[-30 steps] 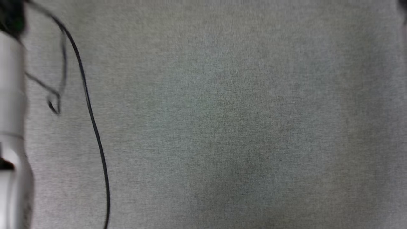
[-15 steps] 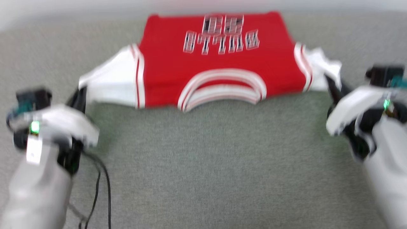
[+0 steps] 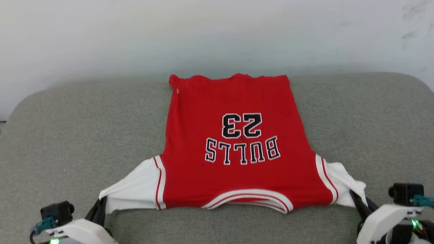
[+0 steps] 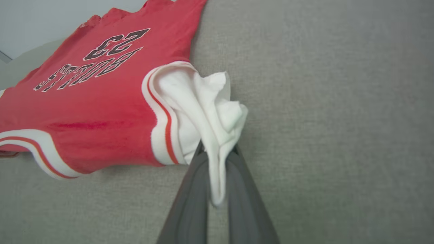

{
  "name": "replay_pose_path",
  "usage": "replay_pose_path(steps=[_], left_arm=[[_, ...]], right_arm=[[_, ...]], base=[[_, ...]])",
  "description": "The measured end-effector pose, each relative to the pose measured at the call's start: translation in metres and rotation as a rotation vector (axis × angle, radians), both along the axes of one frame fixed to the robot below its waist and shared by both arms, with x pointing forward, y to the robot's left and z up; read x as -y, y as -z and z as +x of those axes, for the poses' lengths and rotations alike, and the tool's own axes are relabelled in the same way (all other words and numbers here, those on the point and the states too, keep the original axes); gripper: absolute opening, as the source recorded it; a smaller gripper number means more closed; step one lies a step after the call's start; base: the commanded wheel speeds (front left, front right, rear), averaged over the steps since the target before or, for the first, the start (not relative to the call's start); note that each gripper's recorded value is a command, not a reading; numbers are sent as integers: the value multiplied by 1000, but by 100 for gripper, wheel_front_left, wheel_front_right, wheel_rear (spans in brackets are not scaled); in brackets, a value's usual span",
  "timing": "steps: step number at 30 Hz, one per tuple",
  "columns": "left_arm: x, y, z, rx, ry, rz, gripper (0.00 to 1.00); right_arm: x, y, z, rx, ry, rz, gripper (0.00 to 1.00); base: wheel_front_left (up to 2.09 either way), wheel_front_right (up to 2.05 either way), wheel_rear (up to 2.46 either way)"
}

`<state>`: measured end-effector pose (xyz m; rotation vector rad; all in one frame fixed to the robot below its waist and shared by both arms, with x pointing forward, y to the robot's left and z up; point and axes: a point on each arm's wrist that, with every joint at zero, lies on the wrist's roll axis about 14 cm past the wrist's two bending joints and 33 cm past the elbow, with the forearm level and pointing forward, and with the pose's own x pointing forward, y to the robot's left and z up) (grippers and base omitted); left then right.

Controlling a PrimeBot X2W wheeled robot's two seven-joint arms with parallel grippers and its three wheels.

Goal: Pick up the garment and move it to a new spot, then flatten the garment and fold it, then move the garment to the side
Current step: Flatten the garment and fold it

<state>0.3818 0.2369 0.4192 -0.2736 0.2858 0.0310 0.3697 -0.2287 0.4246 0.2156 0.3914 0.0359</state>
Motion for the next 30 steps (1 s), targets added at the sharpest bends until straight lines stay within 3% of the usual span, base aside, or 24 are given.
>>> replay_pose_path(steps=[10, 15, 16, 17, 18, 19, 22, 26, 30], left_arm=[[-6, 6, -70, -99, -20, 29, 0], [1, 13, -88, -154, -1, 38, 0], [3, 12, -89, -153, 3, 39, 0], [5, 12, -90, -154, 5, 35, 0], [7, 11, -89, -150, 5, 30, 0], [9, 10, -89, -144, 8, 26, 0], [13, 4, -84, -117, 15, 32, 0], [17, -5, -71, -69, 21, 33, 0], [23, -16, -52, -4, 26, 29, 0]], right_arm=[[-9, 22, -76, -124, 40, 29, 0], [-18, 36, -97, -204, 57, 60, 0], [-19, 37, -98, -208, 58, 62, 30], [-19, 38, -98, -211, 62, 68, 45], [-21, 40, -98, -219, 61, 72, 84], [-23, 40, -96, -214, 59, 76, 100], [-25, 34, -85, -168, 63, 77, 100], [-18, 8, -48, -33, 76, 61, 100], [-11, 1, -12, 2, 74, 41, 100]], base=[[0, 0, 0], [0, 0, 0], [0, 0, 0], [0, 0, 0], [0, 0, 0], [0, 0, 0], [0, 0, 0], [0, 0, 0], [0, 0, 0]])
